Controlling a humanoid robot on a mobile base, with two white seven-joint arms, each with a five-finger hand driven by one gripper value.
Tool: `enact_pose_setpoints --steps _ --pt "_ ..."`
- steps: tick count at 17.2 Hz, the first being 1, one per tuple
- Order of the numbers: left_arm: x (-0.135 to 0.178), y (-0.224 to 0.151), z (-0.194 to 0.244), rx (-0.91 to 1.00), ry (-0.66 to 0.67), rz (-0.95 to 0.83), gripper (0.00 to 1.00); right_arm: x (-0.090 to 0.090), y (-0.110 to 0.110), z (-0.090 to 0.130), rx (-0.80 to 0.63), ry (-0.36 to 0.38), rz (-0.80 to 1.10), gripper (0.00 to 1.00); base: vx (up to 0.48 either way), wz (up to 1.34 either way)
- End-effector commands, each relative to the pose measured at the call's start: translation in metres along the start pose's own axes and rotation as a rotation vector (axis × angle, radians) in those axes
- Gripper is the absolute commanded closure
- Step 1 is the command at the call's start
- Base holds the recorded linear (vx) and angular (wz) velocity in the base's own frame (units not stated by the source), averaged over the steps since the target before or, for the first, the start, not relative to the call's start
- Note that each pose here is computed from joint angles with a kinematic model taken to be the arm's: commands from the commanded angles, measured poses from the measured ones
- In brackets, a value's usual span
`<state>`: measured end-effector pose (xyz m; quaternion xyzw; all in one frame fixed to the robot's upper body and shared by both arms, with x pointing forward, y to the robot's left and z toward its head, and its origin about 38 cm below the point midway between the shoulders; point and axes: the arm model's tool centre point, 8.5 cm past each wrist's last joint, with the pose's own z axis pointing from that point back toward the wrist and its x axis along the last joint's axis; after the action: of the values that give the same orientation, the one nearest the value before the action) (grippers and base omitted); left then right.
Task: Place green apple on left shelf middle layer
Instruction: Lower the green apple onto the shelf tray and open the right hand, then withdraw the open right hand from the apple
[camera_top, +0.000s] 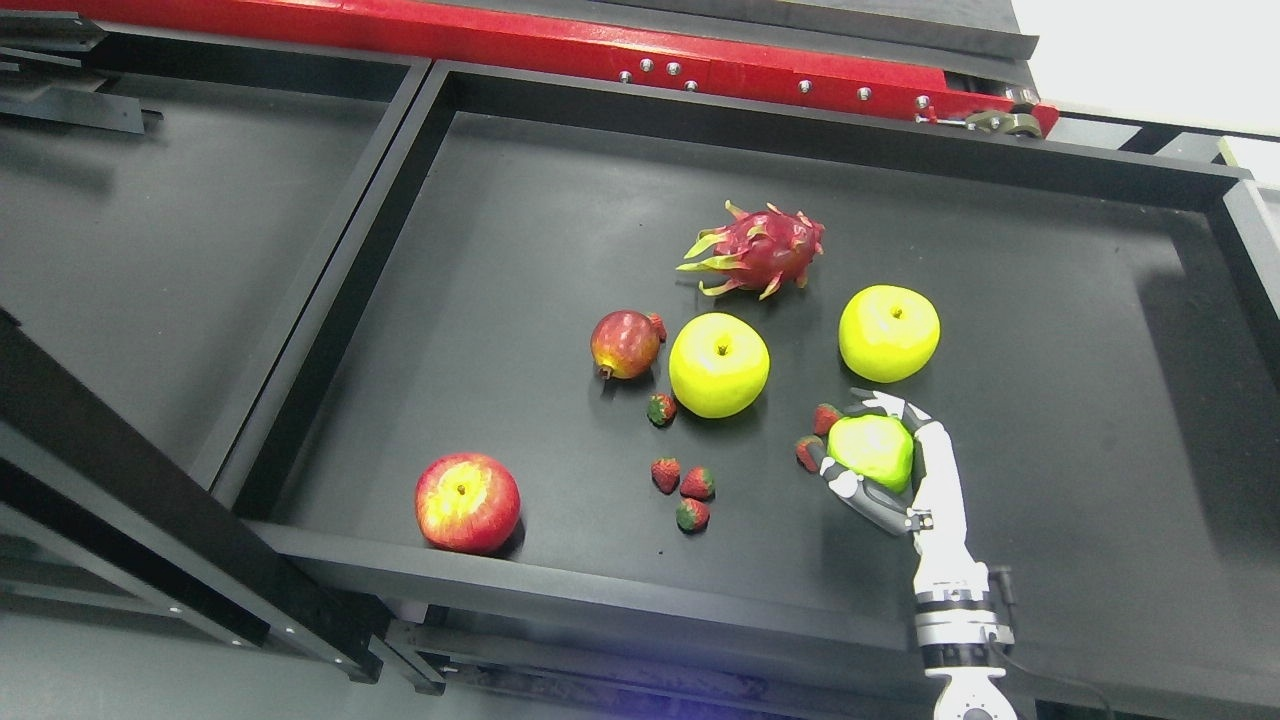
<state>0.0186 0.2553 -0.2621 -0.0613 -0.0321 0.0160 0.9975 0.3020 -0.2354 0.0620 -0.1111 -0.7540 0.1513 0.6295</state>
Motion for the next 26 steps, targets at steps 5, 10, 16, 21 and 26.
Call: enact_pose_setpoints --steps 5,10,16,21,26 --pt "-0.006 0.011 0.002 0.017 0.009 0.001 0.00 -0.018 -0.006 -0.011 0.012 0.069 0.038 0.24 0.021 0.01" --pt "-0.006 0.011 0.002 0.017 0.009 0.001 0.00 -0.014 0.010 -0.012 0.050 0.057 0.016 0.00 0.000 0.00" --pt "-0.005 0.011 0.002 0.017 0.008 0.000 0.00 -0.018 0.007 -0.006 0.022 0.068 -0.077 0.00 0.000 0.00" --pt "-0.006 0.011 0.002 0.017 0.009 0.001 0.00 -0.029 0.000 0.024 -0.111 0.137 -0.170 0.00 0.000 0.00" --pt "-0.006 0.011 0.002 0.017 0.009 0.001 0.00 -0.025 -0.002 0.021 -0.170 0.135 -0.312 0.00 0.000 0.00"
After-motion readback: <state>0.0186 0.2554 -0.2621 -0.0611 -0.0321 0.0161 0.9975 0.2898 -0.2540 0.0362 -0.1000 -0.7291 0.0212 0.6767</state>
